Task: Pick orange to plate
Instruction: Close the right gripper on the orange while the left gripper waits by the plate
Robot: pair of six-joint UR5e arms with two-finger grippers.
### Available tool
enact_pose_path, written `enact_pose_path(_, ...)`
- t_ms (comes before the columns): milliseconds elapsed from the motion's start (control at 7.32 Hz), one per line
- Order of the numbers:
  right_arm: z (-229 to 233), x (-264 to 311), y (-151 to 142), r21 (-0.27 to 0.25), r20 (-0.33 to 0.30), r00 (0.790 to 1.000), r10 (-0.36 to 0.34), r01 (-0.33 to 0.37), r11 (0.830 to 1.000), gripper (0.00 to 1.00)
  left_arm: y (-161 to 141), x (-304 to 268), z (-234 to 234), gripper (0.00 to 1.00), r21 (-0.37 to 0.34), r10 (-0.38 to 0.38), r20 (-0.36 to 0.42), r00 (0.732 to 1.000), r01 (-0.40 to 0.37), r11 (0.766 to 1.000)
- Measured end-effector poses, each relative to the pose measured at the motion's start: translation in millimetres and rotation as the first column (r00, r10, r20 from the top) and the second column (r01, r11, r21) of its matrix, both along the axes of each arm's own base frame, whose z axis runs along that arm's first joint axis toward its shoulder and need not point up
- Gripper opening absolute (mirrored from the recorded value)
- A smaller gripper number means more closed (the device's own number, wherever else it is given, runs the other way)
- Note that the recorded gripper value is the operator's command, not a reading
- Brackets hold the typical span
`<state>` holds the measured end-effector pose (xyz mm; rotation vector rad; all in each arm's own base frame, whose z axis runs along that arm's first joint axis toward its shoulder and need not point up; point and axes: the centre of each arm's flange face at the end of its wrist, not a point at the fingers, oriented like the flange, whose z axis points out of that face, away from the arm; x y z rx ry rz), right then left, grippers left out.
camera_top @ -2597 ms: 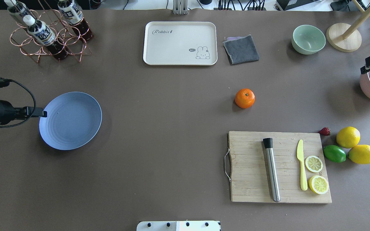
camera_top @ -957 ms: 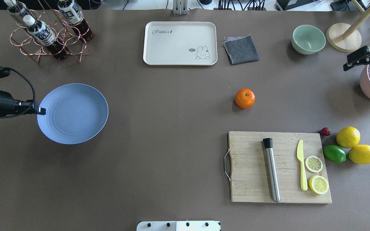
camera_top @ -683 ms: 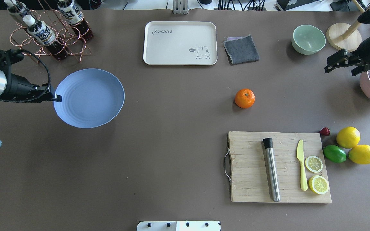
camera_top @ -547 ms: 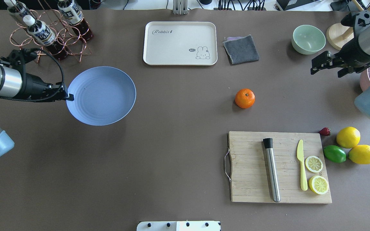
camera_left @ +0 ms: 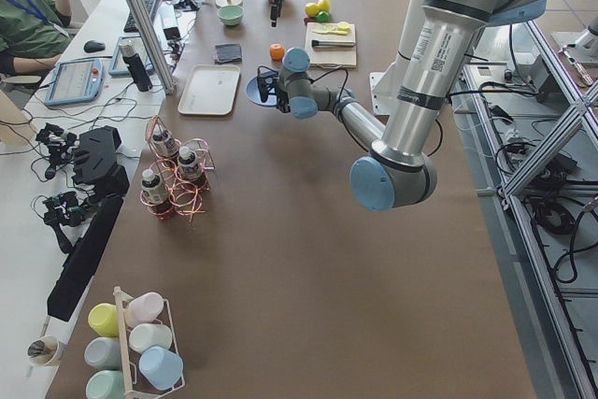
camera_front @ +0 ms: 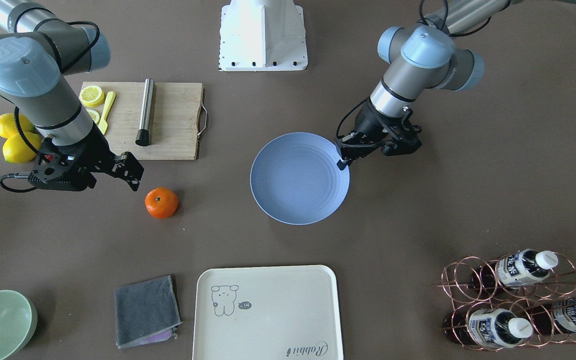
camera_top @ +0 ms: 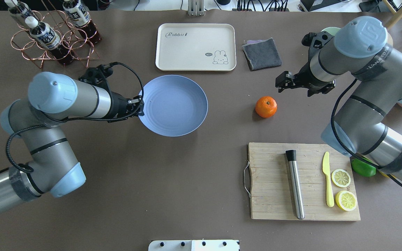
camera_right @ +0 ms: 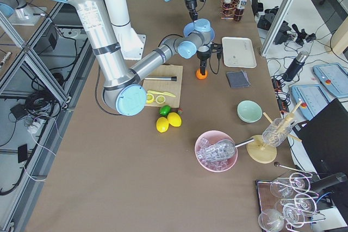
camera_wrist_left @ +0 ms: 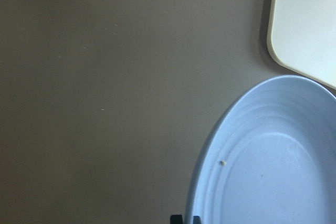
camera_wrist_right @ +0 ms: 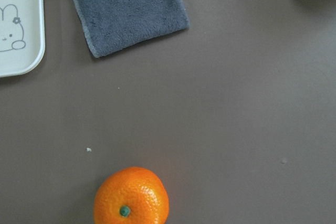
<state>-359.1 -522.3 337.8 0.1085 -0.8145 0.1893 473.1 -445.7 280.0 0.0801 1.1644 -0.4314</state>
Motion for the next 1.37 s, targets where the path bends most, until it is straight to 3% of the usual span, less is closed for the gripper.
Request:
enact_pose_path(547, 0.4, -47.3, -16.1, -0.001, -0.014, 1.0, -0.012, 0.012, 1.0, 1.0, 60.6, 75.0, -20.7, 0.04, -0.012, -0.044, 0.032, 0.998, 0.045, 0.999)
enact_pose_path(683, 4.3, -52.5, -18.9, 0.004, -0.013, 1.0, -0.012, 0.012, 1.0, 1.0, 66.4, 82.5, -16.6, 0.99, -0.012, -0.055, 0.041, 0.998, 0.055, 0.998)
enact_pose_path(1367, 8.6, -77.0, -7.0, -0.003, -0.019, 1.0, -0.002, 0.002, 1.0, 1.0, 49.5, 58.4, -23.2, 0.98, 0.027, -0.087, 0.028, 0.996, 0.087, 0.996)
